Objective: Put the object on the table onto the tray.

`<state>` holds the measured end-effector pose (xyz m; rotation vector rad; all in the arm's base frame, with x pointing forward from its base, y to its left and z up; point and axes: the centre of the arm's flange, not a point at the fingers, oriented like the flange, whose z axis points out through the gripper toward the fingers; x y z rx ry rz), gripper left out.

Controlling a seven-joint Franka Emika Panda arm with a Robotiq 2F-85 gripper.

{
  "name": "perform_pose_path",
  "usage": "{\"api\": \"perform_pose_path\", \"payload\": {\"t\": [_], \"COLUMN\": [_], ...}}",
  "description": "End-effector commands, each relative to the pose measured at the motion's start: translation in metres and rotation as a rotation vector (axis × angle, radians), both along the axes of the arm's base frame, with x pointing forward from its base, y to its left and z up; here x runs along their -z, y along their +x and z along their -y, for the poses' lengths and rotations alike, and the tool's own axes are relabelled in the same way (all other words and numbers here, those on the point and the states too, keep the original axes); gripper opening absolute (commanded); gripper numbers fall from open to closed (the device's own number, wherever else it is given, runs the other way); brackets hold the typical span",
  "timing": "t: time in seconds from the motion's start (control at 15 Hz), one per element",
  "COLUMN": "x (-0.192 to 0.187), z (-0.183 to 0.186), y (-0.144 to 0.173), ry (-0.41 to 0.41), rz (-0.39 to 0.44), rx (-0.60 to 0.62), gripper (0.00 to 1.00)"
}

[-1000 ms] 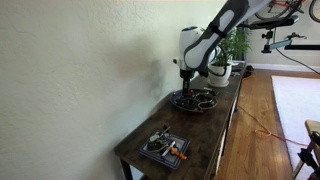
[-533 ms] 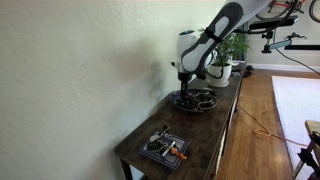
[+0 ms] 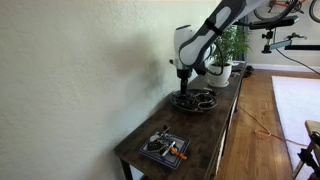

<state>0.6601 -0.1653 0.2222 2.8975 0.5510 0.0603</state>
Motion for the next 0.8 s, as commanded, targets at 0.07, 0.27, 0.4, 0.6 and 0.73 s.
{"api": "perform_pose_path", "payload": {"t": [0.07,0.27,0.4,0.6,0.73], "x": [-0.038,-0.046,-0.047,-0.035,-0.033], "z": [-0.02,-0.029,-0.036,-0.029,-0.029], "y": [-0.027,-0.035,-0.04,-0.02,-0.019], "ry": [0.008,0.027,0.046,0.035,0.035], "rz": [-0.045,-0.067,-0.083,-0.069,-0.07], "rx": [0.016,0.024,0.029,0.002,0.002], "gripper": [1.0,1.0,1.0,1.0,1.0]}}
